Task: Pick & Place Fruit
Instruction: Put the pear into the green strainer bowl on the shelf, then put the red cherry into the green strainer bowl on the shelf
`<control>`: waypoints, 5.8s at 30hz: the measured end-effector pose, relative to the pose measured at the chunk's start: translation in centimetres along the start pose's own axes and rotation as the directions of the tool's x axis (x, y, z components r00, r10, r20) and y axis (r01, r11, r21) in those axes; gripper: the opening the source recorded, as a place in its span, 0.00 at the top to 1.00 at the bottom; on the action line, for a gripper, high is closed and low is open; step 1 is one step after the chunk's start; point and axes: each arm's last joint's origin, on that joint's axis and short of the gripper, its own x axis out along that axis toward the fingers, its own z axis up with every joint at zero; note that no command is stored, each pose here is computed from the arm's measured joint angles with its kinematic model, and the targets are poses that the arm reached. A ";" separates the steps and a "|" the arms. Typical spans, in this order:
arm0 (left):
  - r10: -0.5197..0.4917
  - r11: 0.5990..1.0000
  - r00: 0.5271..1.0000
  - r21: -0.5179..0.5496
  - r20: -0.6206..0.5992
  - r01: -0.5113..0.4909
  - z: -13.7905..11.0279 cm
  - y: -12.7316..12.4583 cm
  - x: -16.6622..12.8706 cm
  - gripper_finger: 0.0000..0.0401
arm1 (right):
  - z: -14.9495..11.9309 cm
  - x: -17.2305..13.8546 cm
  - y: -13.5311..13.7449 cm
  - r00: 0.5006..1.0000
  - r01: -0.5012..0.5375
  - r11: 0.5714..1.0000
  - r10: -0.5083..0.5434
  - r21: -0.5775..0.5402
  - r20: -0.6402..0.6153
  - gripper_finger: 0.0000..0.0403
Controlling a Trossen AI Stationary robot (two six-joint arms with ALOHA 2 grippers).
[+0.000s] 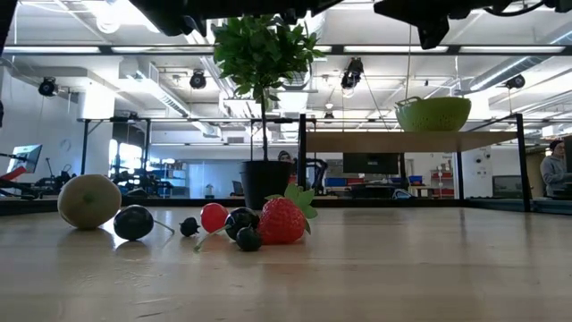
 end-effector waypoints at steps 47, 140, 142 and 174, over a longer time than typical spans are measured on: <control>-0.052 0.989 0.998 0.137 0.044 0.045 0.6 1.8 1.0 0.71 | 0.7 0.2 -0.4 0.998 0.011 1.000 -0.009 -0.030 0.061 0.87; -0.063 0.938 0.929 -0.339 -0.364 -0.069 -2.5 1.0 0.6 0.29 | 9.3 -5.3 -23.5 0.031 0.784 0.526 -0.565 -0.331 -0.825 0.76; -0.065 0.939 0.927 -0.338 -0.369 -0.069 -2.5 1.0 0.6 0.29 | 9.8 -5.4 -23.4 0.043 0.784 0.526 -0.575 -0.329 -0.817 0.72; -0.336 0.932 0.729 -0.324 -0.596 0.164 -1.9 -1.6 -2.1 0.29 | 6.9 -5.9 -5.1 0.685 0.354 0.900 -0.435 -0.254 -0.584 0.92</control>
